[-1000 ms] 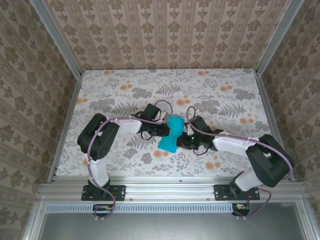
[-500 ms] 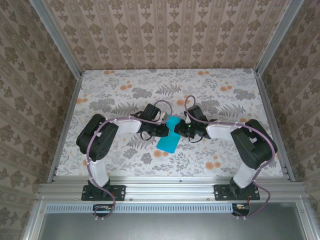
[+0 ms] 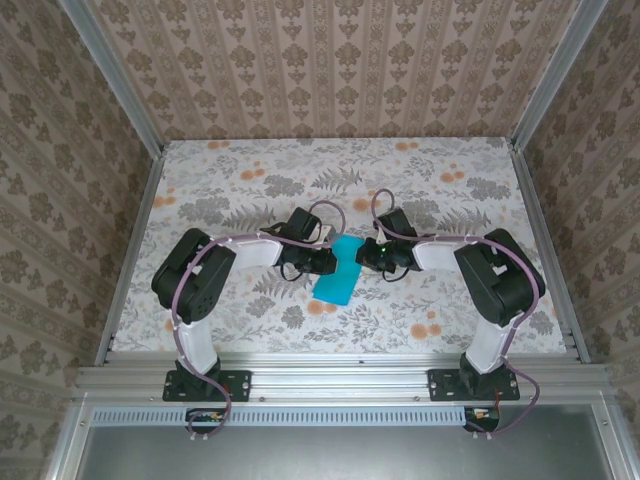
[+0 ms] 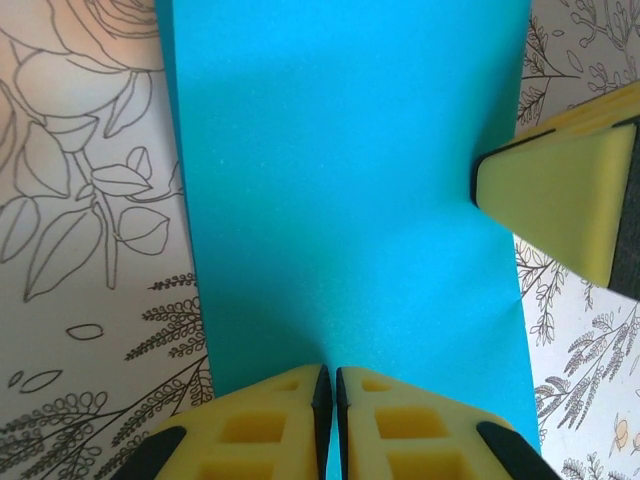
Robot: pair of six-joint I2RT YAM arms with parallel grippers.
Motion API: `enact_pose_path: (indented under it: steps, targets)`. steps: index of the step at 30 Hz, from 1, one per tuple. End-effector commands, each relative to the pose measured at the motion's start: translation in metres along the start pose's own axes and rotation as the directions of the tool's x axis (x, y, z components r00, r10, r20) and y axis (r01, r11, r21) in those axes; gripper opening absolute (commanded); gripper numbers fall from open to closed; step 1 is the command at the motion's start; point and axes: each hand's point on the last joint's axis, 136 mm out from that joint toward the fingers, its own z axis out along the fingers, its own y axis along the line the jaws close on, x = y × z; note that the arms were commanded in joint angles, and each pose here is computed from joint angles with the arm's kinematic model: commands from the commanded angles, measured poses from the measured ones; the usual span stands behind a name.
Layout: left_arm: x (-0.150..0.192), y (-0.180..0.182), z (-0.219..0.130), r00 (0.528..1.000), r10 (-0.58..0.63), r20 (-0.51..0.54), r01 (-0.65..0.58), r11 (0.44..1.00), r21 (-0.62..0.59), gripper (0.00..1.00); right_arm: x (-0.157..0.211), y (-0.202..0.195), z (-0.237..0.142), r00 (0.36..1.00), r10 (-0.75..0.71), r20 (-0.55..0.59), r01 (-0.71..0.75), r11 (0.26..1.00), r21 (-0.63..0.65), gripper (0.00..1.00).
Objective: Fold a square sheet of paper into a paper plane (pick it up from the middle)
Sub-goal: Fold the square sheet of paper in half at the center of the table.
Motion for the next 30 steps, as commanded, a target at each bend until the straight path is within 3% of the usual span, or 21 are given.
enact_pose_path:
  steps: [1, 7, 11, 18, 30]
  targets:
    - [0.041, 0.030, 0.006, 0.990, -0.042, -0.136, 0.026, 0.993, -0.118, 0.15, -0.011, -0.019, -0.009, 0.999, -0.014, 0.031, 0.012, 0.996, 0.090, 0.11]
    - [0.042, 0.032, 0.008, 0.989, -0.041, -0.144, 0.024, 0.993, -0.119, 0.15, -0.019, 0.033, -0.028, 0.997, -0.043, 0.068, 0.045, 0.999, -0.026, 0.12]
    - [0.042, 0.030, 0.010, 0.988, -0.044, -0.145, 0.029, 0.994, -0.110, 0.15, -0.020, 0.051, -0.020, 0.997, -0.041, 0.069, 0.046, 0.997, -0.068, 0.12]
    - [0.043, 0.030, 0.008, 0.989, -0.045, -0.144, 0.029, 0.993, -0.111, 0.15, -0.022, 0.035, 0.011, 0.999, -0.043, 0.034, 0.043, 0.999, -0.009, 0.12]
    - [0.049, 0.033, 0.007, 0.987, -0.047, -0.156, 0.028, 0.992, -0.120, 0.15, -0.031, -0.012, 0.017, 0.998, -0.044, 0.046, 0.038, 0.994, 0.107, 0.12]
